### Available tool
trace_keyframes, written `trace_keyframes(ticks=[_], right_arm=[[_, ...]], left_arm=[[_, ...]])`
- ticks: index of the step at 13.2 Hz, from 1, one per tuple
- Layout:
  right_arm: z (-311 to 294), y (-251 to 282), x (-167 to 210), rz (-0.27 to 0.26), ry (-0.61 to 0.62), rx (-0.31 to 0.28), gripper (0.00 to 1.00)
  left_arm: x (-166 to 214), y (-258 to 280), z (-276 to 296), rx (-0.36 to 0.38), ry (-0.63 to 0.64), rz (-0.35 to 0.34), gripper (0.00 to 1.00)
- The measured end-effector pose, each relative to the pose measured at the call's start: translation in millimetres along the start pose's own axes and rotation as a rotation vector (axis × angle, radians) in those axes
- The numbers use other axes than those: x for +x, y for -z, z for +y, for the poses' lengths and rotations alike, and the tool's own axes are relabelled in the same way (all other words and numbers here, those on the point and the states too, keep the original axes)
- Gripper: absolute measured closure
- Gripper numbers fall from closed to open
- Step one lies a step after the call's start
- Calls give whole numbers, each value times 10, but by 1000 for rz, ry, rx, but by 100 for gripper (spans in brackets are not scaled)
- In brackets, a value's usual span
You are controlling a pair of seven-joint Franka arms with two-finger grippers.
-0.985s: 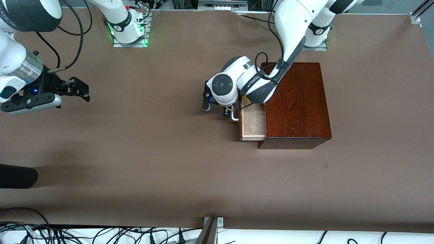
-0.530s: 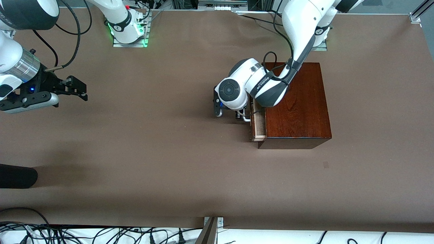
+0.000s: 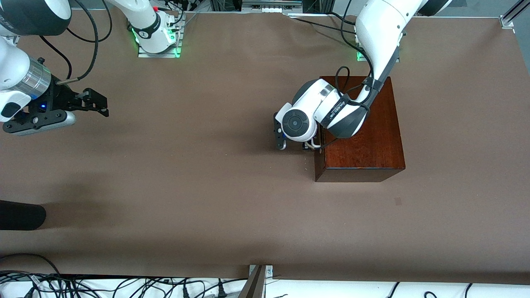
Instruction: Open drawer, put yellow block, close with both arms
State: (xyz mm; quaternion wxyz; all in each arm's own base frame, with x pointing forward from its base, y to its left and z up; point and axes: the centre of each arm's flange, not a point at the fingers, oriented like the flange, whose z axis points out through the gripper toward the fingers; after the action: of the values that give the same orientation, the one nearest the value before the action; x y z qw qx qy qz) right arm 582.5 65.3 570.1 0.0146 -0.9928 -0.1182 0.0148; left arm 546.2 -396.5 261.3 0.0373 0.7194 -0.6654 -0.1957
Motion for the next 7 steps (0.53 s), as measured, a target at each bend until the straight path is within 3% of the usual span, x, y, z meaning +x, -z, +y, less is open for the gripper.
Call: trace_keyframes(ticks=[4, 7], right_arm=[[37, 147, -87, 12, 12, 5, 0], [51, 152, -107, 6, 20, 7, 0]], left_arm=[[-13, 25, -2, -7, 6, 9, 0], [-75, 382, 62, -53, 109, 110, 0]])
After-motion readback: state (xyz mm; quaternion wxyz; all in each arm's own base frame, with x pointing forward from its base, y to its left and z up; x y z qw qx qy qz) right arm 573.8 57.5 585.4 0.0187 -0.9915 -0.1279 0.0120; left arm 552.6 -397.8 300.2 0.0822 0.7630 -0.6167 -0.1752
